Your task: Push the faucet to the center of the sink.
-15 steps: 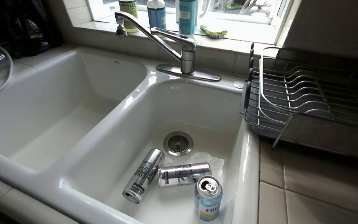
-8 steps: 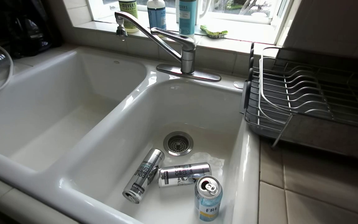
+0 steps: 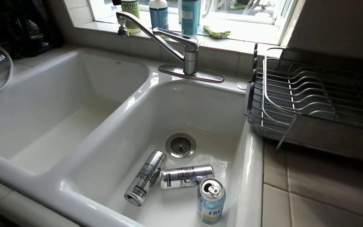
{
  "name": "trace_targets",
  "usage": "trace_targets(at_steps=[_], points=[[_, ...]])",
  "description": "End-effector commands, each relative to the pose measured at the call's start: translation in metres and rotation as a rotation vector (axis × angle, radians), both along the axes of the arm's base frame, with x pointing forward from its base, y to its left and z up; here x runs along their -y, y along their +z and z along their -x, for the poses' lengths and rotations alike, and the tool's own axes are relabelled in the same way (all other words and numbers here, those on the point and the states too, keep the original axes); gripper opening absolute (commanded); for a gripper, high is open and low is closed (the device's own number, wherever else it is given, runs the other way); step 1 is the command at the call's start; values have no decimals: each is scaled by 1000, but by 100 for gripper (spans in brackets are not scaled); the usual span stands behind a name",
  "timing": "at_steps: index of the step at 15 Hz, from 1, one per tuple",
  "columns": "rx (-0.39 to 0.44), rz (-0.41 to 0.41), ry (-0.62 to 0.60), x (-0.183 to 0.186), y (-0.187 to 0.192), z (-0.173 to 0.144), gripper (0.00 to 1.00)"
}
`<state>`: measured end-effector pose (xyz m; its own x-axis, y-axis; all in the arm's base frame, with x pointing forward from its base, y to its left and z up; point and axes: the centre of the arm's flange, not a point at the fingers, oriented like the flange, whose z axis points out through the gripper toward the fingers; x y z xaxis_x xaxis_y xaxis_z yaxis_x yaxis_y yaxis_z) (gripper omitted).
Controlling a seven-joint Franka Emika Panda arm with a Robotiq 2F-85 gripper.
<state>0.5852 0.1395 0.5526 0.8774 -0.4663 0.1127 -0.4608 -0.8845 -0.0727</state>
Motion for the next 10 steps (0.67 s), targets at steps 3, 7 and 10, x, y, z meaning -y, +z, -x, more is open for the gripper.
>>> trace_targets(at_steps=[3,7,10], points=[[-2,38,-180,0,-9,-36,100],[-26,44,-242,1,-16,-43,100],[-74,52,-273,0,-25,-42,100]])
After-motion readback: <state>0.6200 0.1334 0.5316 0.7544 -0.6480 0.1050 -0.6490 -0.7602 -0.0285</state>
